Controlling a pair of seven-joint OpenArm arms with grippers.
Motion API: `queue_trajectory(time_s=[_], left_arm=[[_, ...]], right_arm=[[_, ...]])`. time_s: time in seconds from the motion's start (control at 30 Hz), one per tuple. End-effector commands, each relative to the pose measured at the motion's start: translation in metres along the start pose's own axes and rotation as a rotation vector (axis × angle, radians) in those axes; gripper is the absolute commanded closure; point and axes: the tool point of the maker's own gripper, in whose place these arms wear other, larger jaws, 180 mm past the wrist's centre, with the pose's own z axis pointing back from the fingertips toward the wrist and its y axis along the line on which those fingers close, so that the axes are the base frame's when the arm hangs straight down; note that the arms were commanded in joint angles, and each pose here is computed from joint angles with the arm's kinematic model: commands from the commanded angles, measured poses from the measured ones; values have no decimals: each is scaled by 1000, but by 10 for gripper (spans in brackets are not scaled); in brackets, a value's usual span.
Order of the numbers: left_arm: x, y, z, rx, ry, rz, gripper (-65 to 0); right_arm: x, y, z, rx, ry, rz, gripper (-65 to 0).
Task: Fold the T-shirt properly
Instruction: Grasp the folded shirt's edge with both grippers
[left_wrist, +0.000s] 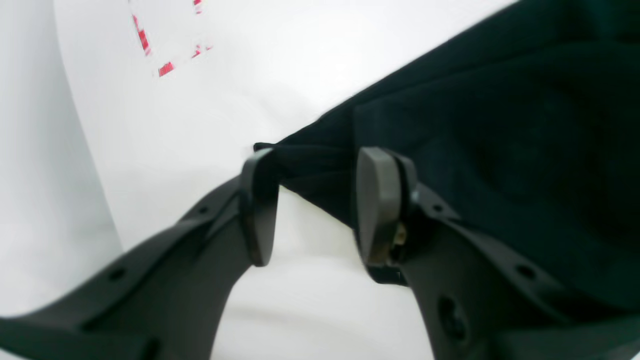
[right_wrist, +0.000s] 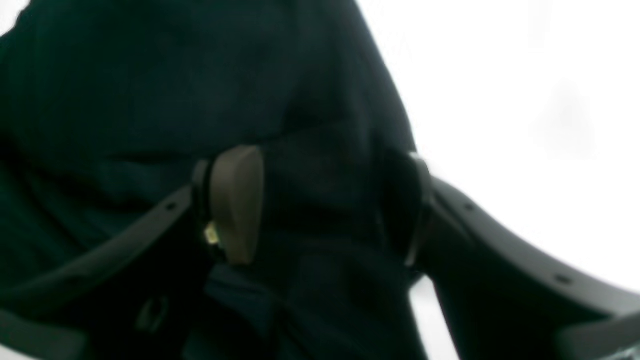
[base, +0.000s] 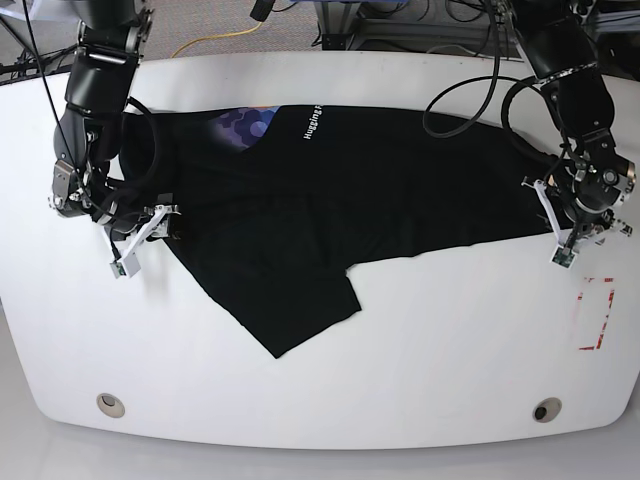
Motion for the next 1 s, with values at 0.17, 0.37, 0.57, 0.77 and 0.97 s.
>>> queue_trajectory(time_s=[0.17,0.37,0.57,0.77,0.97], left_arm=[[10,12,6,34,-31,-6,-233],[10,12,6,34,-31,-6,-233],[9,12,6,33,-30,-6,-233],[9,11,5,31,-28,-5,-233],[9,10,5,29,-30,-4,-233]], right_arm=[[20,3,5,8,-59,15,-363],[12,5,2,14,-47,6,-363],[8,5,2,14,-40,3,-308],[5,5,2,16,-37,1,-86],[10,7,4,17,-51,12,0]])
